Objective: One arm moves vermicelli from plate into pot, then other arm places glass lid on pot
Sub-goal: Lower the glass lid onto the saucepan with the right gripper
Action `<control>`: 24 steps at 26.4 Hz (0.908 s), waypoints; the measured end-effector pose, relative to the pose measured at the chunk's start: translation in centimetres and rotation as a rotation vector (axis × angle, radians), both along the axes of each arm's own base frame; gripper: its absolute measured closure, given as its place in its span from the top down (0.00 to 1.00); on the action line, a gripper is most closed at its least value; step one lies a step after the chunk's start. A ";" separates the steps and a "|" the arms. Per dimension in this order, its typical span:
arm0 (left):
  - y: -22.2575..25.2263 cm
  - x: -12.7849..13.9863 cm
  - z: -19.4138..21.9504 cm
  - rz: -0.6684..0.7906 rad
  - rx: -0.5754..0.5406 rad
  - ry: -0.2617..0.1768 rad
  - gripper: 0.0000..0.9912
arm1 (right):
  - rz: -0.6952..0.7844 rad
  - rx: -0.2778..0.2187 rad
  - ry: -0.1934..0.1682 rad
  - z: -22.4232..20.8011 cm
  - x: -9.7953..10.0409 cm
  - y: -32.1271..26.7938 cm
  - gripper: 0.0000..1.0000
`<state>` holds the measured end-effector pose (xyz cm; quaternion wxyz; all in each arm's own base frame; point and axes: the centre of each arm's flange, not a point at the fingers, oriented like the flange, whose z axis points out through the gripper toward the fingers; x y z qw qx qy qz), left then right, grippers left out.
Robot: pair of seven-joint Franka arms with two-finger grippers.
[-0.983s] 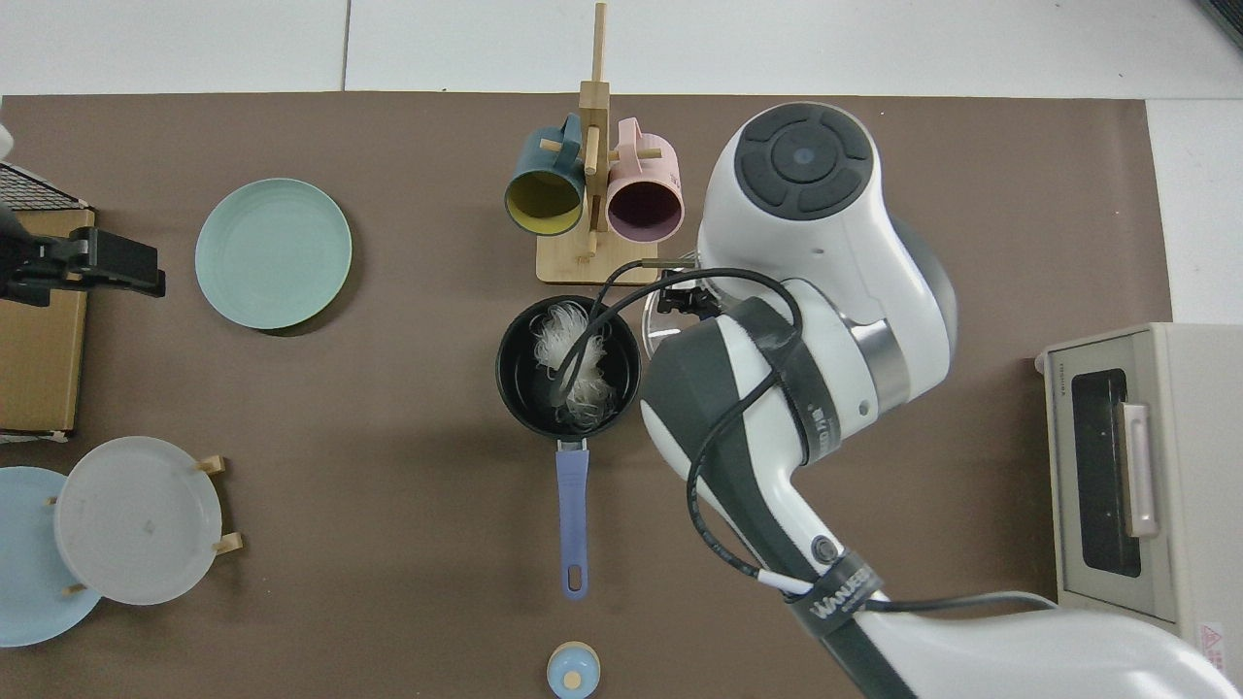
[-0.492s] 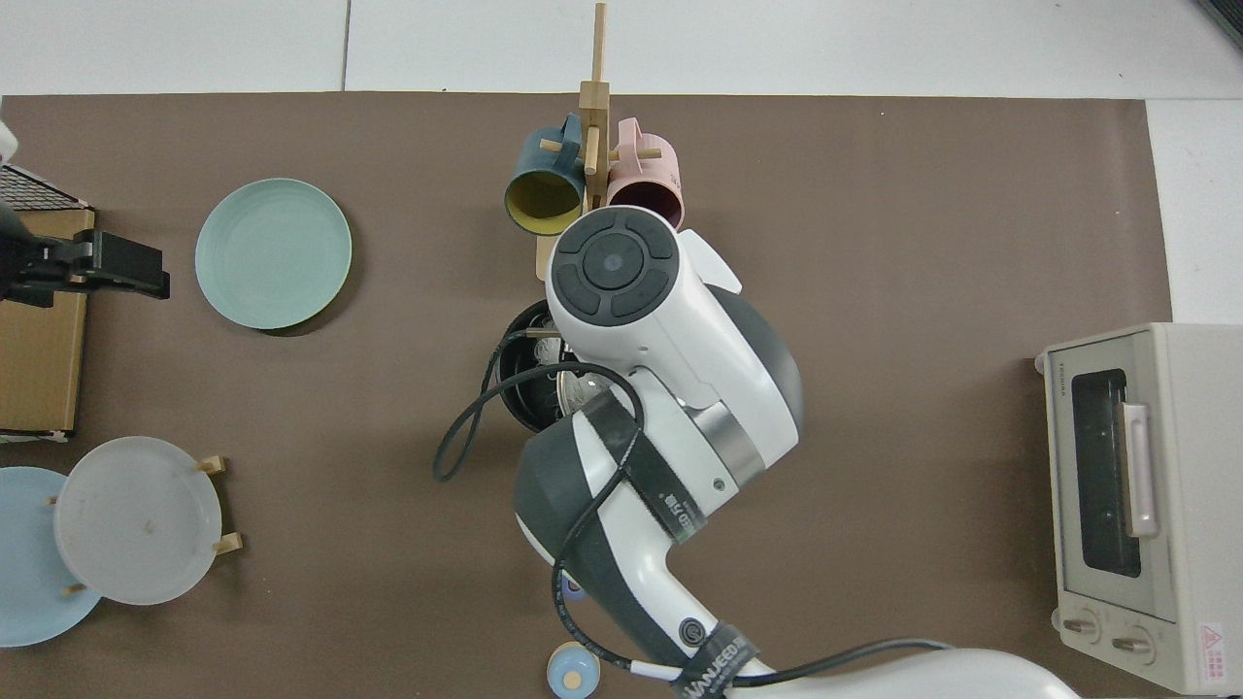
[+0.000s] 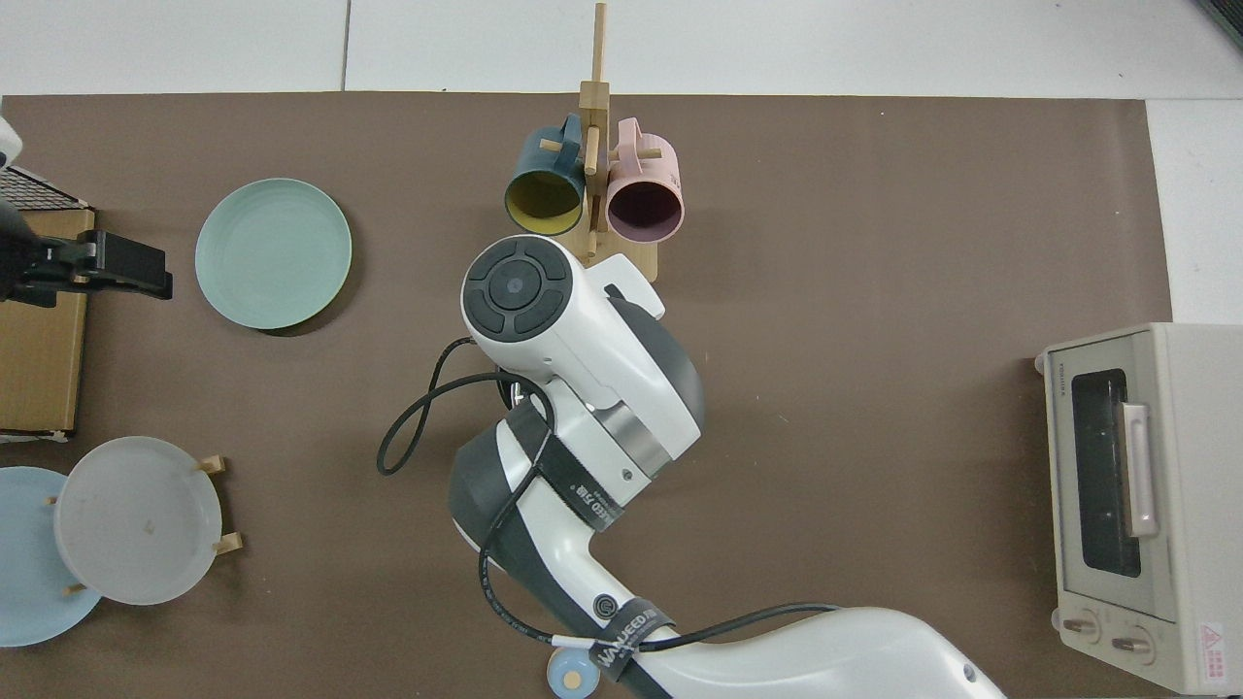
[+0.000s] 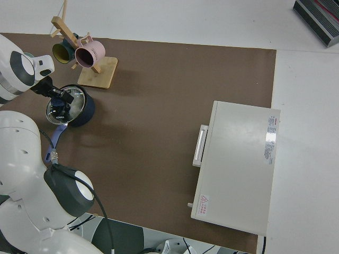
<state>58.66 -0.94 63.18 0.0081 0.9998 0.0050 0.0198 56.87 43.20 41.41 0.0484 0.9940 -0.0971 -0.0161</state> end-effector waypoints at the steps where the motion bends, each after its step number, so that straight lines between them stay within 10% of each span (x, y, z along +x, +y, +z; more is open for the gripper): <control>1: 0.0 0.0 0.0 0.000 0.000 0.000 1.00 | 0.000 0.000 -0.001 -0.1 0.0 0.3 0.44; 24: 0.0 0.0 0.0 0.000 0.000 0.000 1.00 | -0.003 0.020 -0.035 -3.2 1.8 1.3 0.44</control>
